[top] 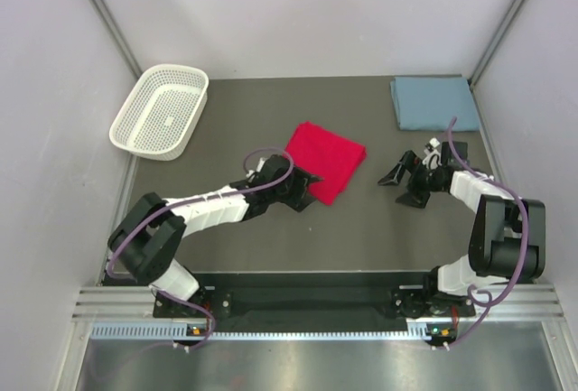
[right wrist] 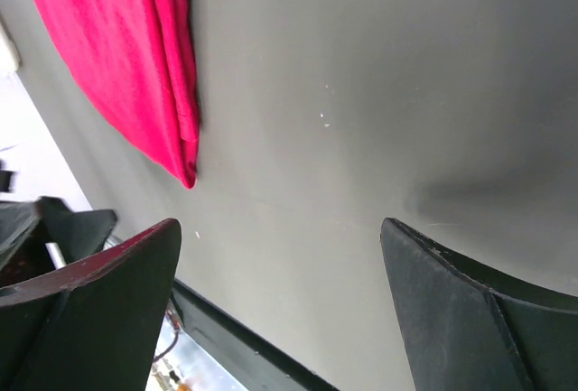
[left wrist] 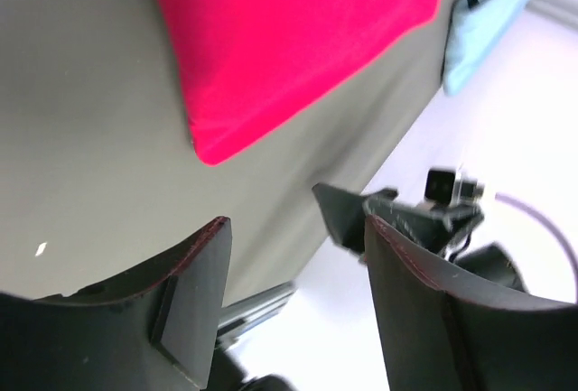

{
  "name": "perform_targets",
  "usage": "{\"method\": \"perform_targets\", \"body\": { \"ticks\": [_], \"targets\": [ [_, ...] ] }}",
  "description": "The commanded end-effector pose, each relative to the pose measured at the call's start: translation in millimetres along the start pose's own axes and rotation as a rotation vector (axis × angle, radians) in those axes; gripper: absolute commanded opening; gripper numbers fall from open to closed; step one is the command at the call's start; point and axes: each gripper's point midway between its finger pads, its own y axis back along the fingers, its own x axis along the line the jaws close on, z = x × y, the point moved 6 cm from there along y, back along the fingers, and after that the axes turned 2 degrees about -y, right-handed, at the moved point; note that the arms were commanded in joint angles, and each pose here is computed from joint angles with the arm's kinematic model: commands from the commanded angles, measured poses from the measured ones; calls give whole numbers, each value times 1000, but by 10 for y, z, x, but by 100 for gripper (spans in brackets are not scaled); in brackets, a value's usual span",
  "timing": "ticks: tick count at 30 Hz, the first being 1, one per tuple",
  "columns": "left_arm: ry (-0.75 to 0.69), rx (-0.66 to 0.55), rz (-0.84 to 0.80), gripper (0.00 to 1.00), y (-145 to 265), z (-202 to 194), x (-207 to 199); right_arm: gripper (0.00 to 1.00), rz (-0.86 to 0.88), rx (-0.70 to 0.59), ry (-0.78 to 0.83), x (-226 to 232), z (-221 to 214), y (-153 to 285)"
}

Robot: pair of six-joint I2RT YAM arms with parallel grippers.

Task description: Fold and stack the t-shirts

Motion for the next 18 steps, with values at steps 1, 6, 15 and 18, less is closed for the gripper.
{"method": "perform_targets", "body": {
  "ticks": [1, 6, 15, 18],
  "targets": [
    [205, -48, -38, 65, -160, 8, -39, 92, 39, -51, 49, 103, 63, 40],
    [181, -96, 7, 63, -216, -73, 64, 92, 44, -52, 57, 137, 87, 56],
    [114, -120, 40, 62, -386, -93, 292, 93, 51, -50, 64, 183, 148, 61],
    [70, -131, 28, 63, -431, -88, 322, 93, 53, -49, 62, 185, 161, 51]
  ]
}}
